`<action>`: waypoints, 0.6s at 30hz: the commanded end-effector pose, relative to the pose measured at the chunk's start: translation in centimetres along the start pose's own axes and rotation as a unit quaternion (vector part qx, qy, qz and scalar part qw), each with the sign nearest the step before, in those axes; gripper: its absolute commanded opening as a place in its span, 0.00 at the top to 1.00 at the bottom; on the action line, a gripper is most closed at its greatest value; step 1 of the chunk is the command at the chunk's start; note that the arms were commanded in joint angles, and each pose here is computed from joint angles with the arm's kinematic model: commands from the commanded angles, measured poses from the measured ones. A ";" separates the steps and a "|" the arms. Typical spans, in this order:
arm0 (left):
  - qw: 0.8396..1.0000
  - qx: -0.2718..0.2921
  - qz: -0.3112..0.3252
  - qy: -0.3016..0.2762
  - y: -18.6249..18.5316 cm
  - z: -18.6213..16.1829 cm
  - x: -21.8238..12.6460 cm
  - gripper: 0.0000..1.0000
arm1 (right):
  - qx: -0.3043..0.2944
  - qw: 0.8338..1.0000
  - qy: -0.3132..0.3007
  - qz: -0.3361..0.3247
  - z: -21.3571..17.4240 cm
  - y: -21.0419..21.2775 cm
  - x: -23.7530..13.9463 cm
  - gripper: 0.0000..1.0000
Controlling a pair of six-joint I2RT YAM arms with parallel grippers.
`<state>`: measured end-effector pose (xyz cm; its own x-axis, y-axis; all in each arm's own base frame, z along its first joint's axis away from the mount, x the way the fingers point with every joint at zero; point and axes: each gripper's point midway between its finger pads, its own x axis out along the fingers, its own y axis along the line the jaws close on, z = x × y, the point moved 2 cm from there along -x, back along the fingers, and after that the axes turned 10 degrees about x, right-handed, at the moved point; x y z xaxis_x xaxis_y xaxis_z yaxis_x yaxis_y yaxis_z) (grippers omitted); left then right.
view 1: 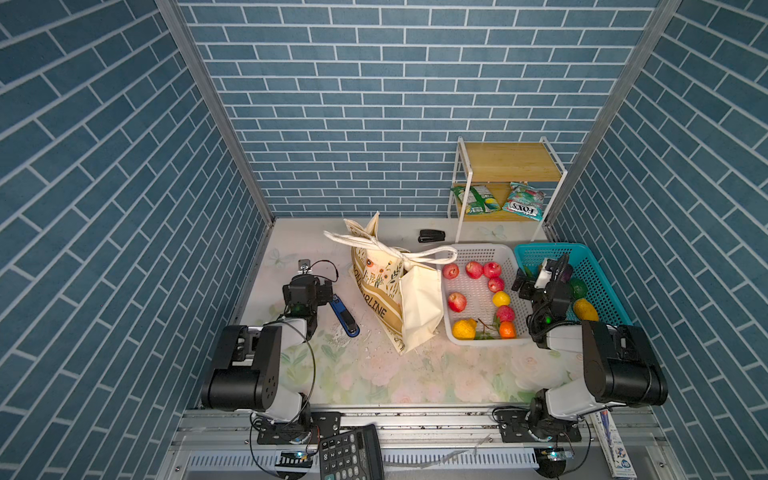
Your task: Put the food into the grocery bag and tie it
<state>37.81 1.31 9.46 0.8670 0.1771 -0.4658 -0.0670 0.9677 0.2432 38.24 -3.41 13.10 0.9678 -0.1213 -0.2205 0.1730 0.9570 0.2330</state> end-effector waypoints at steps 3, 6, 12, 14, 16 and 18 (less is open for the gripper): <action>0.998 0.028 -0.011 -0.060 -0.3 0.8 -0.6 0.00 | -0.023 0.997 0.071 -0.007 -3.6 -0.7 -0.1 0.02; 0.996 0.039 -0.033 -0.073 -1.1 0.7 -0.7 0.00 | -0.024 0.997 0.070 -0.007 -3.5 -0.7 -0.1 0.02; 0.996 0.032 -0.033 -0.079 -0.9 0.7 -0.6 0.00 | -0.024 0.997 0.068 -0.007 -3.5 -0.7 -0.2 0.01; 0.996 0.032 -0.033 -0.076 -0.9 0.7 -0.6 0.00 | -0.024 0.997 0.066 -0.007 -3.5 -0.7 -0.2 0.01; 0.996 0.033 -0.033 -0.075 -0.9 0.7 -0.6 0.00 | -0.025 0.997 0.068 -0.007 -3.6 -0.7 -0.2 0.01; 0.996 0.033 -0.033 -0.076 -0.9 0.7 -0.6 0.00 | -0.025 0.997 0.068 -0.004 -3.5 -0.6 -0.2 0.01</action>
<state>37.57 0.13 9.83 0.9275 0.0842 -0.3642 0.0175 0.9635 0.2673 38.25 -3.30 13.08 0.9684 -0.1141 -0.2217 0.1665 0.9578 0.2344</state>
